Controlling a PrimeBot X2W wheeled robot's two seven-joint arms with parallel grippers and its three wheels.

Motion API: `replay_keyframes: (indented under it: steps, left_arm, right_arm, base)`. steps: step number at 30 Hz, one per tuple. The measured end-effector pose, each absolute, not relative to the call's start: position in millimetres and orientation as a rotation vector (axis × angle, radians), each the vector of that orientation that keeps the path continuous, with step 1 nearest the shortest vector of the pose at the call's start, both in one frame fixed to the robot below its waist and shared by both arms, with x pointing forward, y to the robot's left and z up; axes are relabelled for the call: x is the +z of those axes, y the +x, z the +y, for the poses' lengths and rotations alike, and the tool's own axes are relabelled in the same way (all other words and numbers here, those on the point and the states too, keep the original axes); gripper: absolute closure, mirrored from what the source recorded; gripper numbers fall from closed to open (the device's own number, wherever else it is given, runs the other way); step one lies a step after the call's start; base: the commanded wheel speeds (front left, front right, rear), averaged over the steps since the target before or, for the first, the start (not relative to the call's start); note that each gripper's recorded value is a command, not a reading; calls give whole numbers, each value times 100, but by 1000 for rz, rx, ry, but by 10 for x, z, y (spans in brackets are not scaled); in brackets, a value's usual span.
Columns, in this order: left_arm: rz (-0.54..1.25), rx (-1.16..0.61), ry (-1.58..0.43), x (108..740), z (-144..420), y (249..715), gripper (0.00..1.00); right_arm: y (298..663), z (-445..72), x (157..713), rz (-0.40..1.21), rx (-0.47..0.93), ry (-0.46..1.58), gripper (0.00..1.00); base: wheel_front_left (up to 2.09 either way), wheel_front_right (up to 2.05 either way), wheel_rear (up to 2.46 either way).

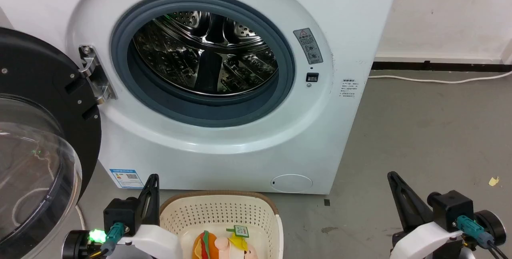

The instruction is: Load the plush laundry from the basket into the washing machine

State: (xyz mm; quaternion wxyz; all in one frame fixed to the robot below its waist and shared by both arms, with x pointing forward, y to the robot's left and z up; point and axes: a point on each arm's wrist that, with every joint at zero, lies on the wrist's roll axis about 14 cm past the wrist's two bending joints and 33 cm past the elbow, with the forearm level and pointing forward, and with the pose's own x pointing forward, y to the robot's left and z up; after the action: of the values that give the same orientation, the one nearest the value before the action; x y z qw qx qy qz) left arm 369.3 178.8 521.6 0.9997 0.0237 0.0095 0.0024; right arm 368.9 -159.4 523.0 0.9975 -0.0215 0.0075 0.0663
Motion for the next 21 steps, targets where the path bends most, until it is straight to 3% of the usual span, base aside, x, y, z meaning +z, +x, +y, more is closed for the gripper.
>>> replay_keyframes:
  steps: [11, 12, 21]
  left_arm:
    - [19, 5, 47, 5216, 1788, 3693, 100]
    - [20, 5, 47, 5214, 1789, 3692, 0]
    - [21, 2, 47, 5206, 1772, 3696, 0]
  right_arm:
    - [3689, -1594, 5230, 15, 133, -43, 100]
    - [3688, -1592, 5229, 15, 133, -42, 0]
    - [3690, -1595, 5228, 12, 133, -39, 0]
  base:
    - [0, 0, 0]
    - [0, 0, 0]
    - [0, 0, 0]
